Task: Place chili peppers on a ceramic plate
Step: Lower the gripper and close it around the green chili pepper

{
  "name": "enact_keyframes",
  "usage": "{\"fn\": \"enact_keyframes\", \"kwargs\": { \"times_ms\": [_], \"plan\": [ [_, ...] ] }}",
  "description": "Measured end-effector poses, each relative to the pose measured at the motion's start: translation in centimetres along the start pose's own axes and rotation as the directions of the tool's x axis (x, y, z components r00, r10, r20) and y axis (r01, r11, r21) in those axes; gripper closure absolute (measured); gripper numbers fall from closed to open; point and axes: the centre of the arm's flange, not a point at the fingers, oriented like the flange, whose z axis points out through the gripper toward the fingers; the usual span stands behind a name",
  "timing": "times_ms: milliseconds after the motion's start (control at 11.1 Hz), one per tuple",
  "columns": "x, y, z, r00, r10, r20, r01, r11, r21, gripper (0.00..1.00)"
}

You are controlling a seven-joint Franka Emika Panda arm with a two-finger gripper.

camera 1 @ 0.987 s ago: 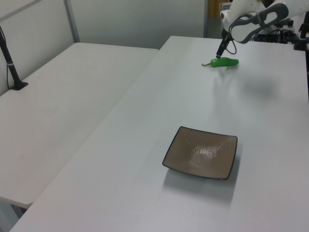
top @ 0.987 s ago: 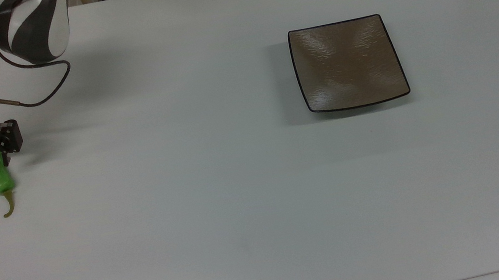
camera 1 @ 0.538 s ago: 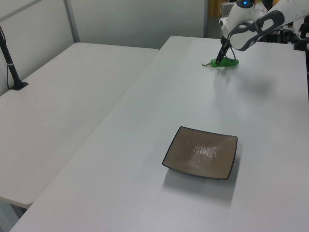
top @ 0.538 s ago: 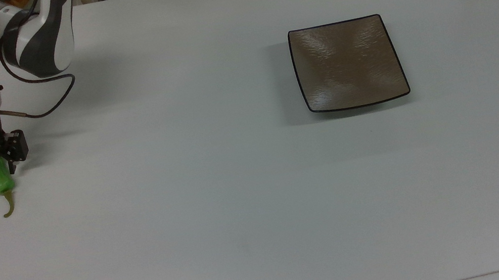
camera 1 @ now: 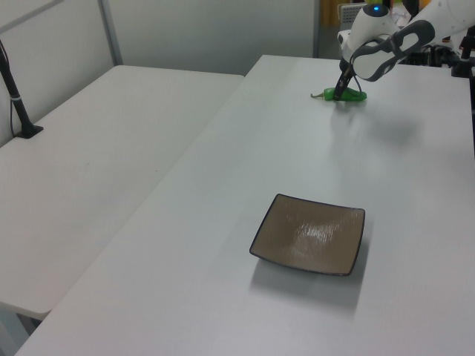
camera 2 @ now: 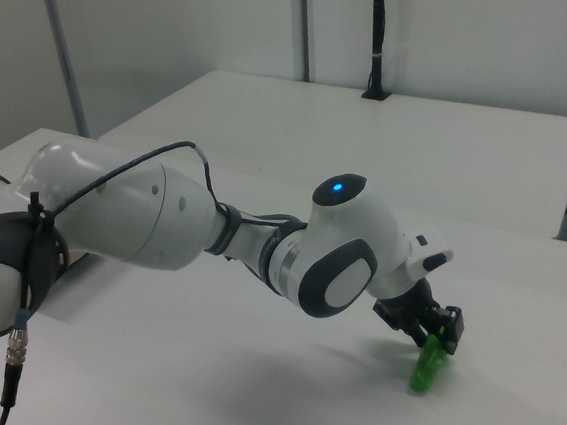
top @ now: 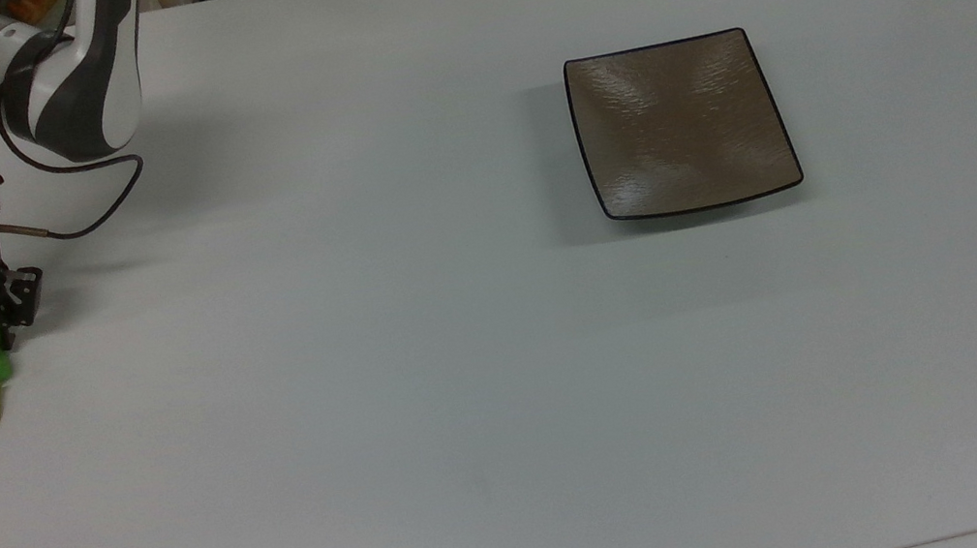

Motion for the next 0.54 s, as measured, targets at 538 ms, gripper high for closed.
{"fn": "enact_keyframes", "kwargs": {
  "times_ms": [538],
  "plan": [
    [0.08, 0.17, -0.1, 1.0, 0.019, -0.006, -0.019, 1.0, 0.007, 0.57]
  ]
}}
